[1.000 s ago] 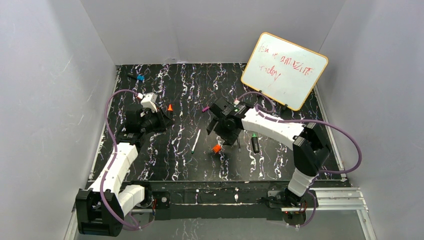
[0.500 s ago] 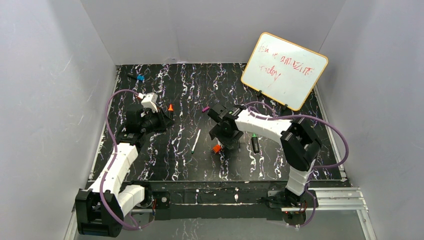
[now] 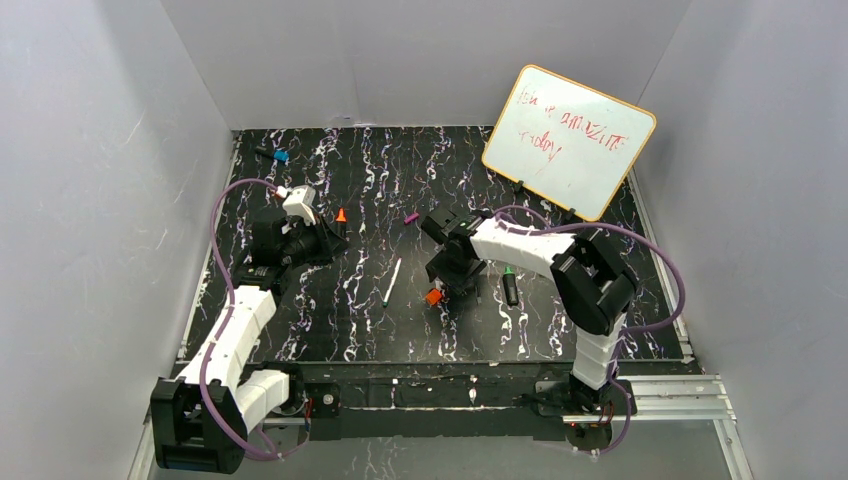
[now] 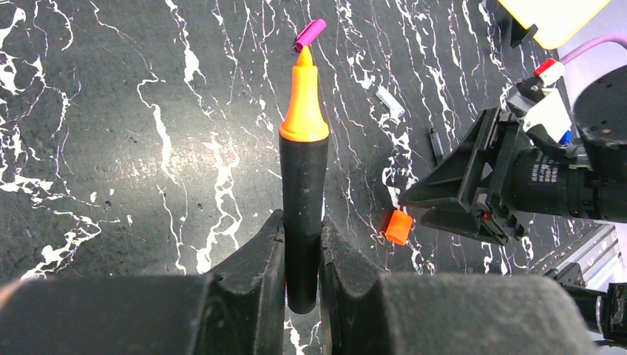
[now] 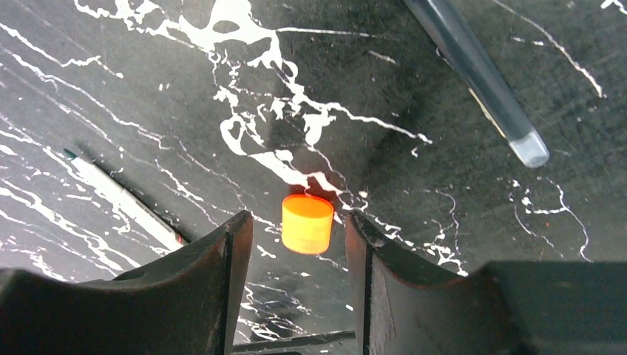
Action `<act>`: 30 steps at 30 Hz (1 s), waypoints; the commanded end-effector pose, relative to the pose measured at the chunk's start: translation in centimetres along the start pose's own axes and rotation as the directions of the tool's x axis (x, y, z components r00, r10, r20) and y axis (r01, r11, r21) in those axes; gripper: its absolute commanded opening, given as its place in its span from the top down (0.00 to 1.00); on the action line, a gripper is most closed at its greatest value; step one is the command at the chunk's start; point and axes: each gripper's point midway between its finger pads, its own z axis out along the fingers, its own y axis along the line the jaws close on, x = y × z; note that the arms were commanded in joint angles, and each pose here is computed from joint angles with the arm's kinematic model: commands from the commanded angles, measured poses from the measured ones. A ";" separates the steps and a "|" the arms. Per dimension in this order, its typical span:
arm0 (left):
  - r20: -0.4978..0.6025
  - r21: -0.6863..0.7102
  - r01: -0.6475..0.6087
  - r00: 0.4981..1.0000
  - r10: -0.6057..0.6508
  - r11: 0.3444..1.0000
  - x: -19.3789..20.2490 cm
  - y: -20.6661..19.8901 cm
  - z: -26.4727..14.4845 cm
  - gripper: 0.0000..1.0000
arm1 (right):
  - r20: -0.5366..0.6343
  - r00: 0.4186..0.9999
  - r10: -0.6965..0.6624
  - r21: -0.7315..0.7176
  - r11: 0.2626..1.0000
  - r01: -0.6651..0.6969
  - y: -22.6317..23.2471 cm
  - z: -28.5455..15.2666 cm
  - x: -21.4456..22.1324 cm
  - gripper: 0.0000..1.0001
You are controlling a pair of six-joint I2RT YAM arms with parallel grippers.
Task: Insert the pens into the pen caps
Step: Insert the pen cap onto the pen.
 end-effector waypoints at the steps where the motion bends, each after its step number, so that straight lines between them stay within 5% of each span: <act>1: 0.011 0.009 -0.024 1.000 0.024 1.000 -0.8 -0.5 -0.2 1.00 | -0.012 1.000 -0.012 0.020 1.000 0.012 -0.1 1.2 0.0 0.42; 27: 0.017 -0.003 -0.031 0.999 0.031 1.000 -1.0 -0.4 -0.3 1.00 | -0.097 0.995 -0.021 0.145 0.989 0.036 -1.0 2.4 2.1 0.53; 30: 0.016 -0.004 -0.032 0.999 0.032 0.999 -1.0 -0.3 -0.3 1.00 | -0.109 0.994 -0.022 0.153 0.988 0.039 -1.2 2.6 2.4 0.62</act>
